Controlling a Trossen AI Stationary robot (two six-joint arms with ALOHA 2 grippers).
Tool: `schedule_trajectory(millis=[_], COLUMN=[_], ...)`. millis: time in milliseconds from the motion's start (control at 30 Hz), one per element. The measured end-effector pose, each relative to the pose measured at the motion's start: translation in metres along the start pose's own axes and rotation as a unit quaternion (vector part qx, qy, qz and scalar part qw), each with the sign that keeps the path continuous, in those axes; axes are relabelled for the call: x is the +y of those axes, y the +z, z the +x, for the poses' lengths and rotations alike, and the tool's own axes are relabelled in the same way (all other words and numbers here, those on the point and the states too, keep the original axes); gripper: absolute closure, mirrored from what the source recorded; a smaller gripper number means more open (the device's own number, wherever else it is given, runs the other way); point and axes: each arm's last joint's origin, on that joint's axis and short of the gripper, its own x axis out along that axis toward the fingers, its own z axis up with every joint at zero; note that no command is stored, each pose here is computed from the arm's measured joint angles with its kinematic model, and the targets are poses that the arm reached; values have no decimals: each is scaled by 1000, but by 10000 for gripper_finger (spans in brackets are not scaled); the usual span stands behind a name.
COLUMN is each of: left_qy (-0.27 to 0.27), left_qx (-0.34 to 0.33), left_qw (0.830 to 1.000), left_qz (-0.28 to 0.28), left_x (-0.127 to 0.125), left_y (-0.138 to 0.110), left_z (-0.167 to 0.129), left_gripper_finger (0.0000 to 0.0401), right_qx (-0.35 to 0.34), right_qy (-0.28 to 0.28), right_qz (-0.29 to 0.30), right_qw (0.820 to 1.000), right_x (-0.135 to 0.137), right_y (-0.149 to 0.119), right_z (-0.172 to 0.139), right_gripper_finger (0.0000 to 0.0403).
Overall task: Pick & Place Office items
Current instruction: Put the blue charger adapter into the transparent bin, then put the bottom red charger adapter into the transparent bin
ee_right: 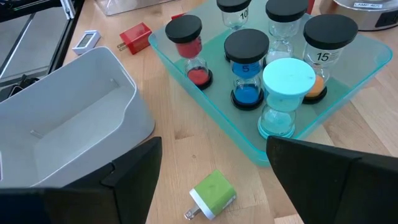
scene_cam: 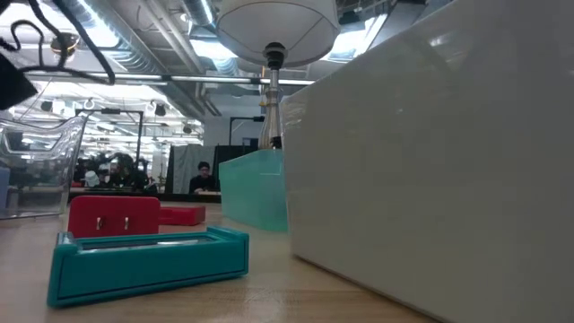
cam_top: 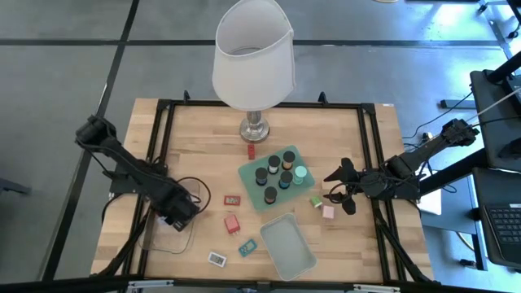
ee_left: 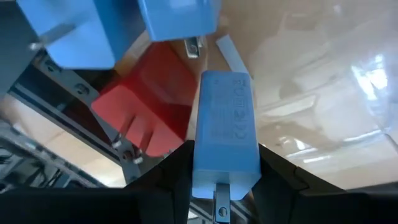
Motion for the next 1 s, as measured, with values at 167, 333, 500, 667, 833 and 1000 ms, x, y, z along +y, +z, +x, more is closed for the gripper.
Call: schedule_trajectory(millis=[167, 333, 500, 667, 833, 1000], left_qy=[11, 7, 3, -16, -54, -101], left_qx=[5, 5, 6, 2, -94, -314], left_qw=[1000, 1000, 1000, 1000, 994, 942], left_qz=[9, -4, -3, 6, 19, 66], left_x=[-3, -3, -3, -6, -9, -17], left_y=[7, 12, 15, 10, -1, -1], left_z=[3, 2, 0, -27, -71, -101], left_gripper_finger=[266, 231, 195, 165, 150, 149], right_qx=[0, 0, 0, 0, 0, 0], right_qy=[0, 0, 0, 0, 0, 0], right_qz=[0, 0, 0, 0, 0, 0], right_qw=[1000, 1000, 1000, 1000, 1000, 1000], right_x=[0, 0, 0, 0, 0, 0], right_y=[0, 0, 0, 0, 0, 0], right_z=[0, 0, 0, 0, 0, 0], right_gripper_finger=[111, 111, 111, 112, 112, 112])
